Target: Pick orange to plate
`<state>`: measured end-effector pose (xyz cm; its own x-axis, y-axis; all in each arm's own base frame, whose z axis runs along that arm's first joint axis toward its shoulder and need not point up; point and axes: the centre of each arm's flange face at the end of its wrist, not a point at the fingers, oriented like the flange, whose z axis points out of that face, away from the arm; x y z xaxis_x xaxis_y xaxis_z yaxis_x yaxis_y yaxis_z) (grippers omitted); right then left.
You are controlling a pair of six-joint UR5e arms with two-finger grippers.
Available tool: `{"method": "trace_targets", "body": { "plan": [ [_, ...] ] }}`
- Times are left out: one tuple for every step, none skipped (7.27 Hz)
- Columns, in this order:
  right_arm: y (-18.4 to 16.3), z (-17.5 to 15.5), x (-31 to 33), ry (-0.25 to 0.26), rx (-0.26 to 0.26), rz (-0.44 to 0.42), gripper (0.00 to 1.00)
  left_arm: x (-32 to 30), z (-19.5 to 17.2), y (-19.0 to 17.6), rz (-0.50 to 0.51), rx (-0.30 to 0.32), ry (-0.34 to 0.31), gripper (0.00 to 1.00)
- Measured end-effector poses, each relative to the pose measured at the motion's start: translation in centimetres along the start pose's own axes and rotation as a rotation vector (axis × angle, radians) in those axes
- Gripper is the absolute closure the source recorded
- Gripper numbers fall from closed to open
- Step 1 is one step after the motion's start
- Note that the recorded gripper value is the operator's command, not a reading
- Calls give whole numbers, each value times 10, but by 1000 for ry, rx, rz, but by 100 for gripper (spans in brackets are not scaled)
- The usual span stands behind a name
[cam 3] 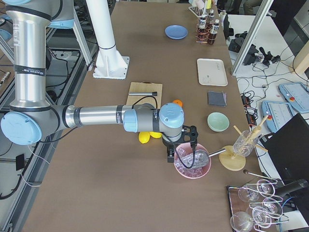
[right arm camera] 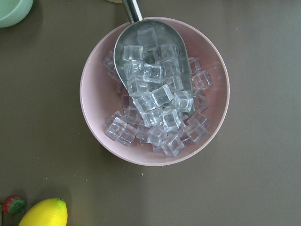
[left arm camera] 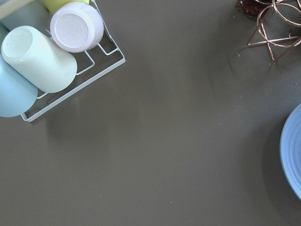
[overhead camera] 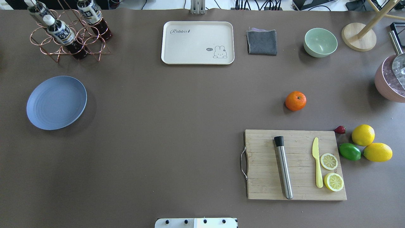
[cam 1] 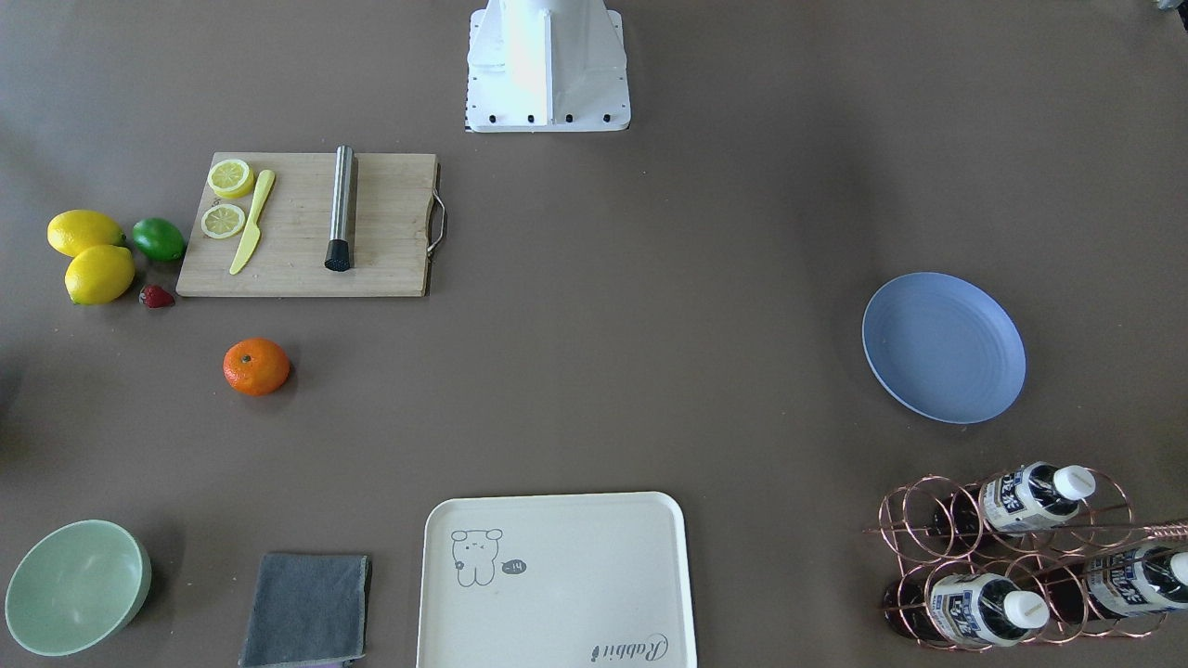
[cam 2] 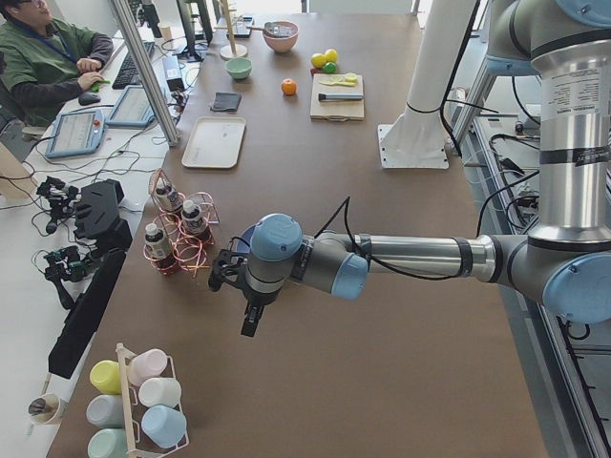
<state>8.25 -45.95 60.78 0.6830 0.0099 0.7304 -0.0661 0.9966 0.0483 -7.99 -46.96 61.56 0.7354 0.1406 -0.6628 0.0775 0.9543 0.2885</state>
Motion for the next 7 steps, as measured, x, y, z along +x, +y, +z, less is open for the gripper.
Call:
{"method": "trace_targets", "body": {
  "plan": [
    [0,0,0,0,0,0,0,0,0,0,1,0,0,2],
    [0,0,0,0,0,0,0,0,0,0,1,-1,0,2],
    [0,0,0,0,-1,0,0,1,0,0,2,-1,0,2],
    [0,0,0,0,-1,0,0,1,0,0,3,1,-1,2],
    [1,1,0,1,-1,1,0,2,-1,-1,4,2,-2,2],
    [1,1,0,0,-1,1,0,2,-1,-1,3,3,-3,2],
    [1,0,0,0,-1,0,0,1,-1,-1,0,2,-5,2]
  ]
}}
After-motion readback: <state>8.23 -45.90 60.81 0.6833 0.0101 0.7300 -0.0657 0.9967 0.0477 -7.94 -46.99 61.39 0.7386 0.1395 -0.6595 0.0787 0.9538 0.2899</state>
